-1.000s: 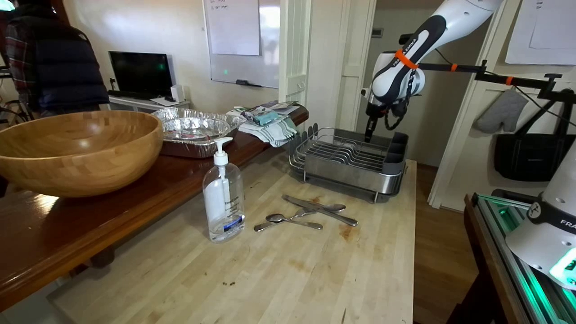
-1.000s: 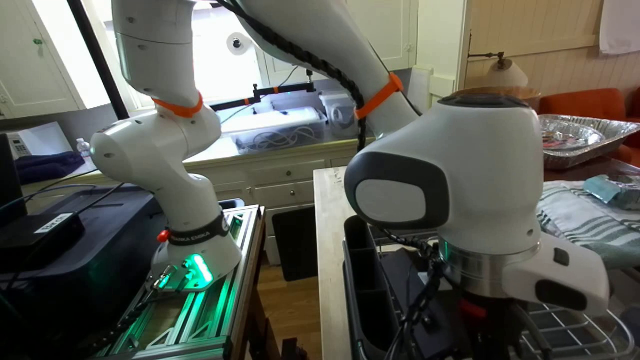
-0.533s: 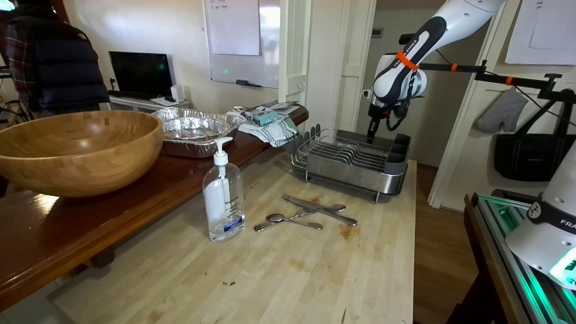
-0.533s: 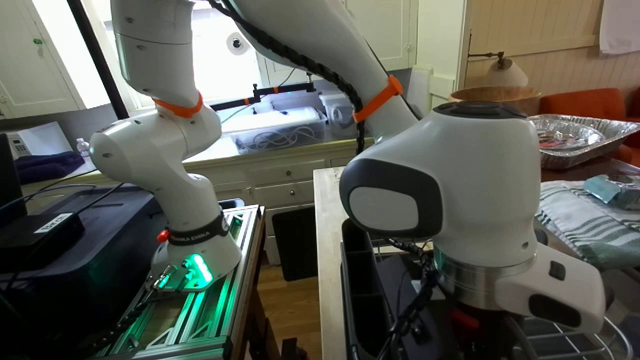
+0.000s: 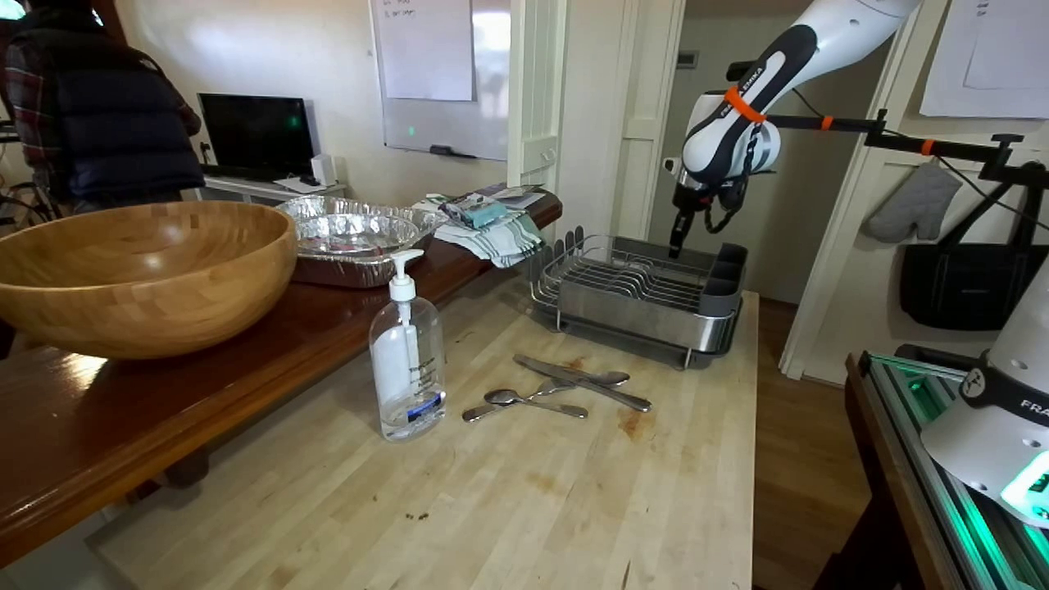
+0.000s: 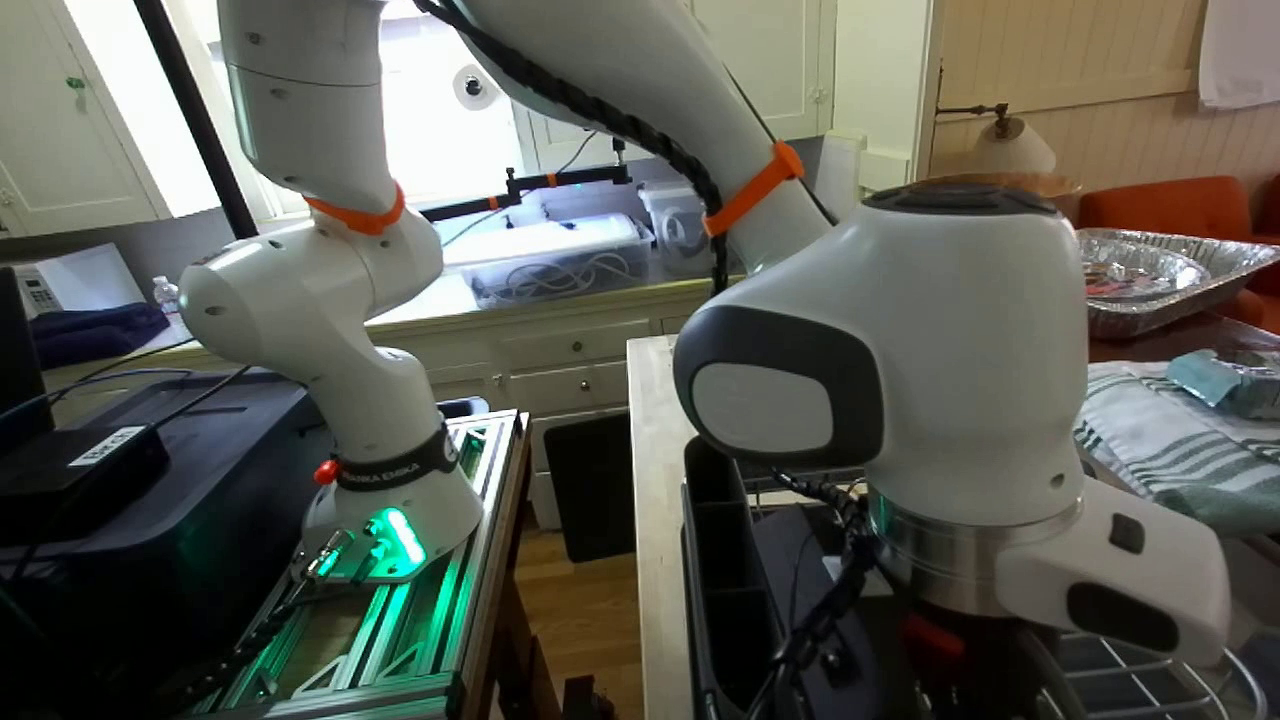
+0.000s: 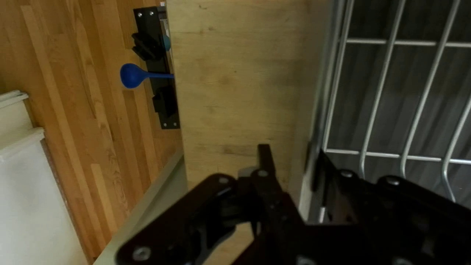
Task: Turn the plate rack to the left
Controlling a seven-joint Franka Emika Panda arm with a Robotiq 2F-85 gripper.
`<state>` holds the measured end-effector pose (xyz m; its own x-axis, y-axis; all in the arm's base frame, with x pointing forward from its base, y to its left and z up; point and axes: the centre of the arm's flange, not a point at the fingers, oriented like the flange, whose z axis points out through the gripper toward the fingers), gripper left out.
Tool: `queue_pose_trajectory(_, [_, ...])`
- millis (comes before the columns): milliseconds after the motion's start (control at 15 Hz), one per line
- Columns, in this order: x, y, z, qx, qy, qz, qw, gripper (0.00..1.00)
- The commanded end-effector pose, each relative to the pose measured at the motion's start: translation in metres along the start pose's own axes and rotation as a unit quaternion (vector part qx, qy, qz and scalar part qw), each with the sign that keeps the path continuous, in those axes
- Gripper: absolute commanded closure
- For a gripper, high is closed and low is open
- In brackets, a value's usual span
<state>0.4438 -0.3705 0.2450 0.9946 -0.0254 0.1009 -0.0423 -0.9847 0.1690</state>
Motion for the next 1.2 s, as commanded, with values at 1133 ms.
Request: queue_pose_trajectory(1133, [-0.040,-0.055,-0.152,0.042,0.036,0.280,0.9585,0.00])
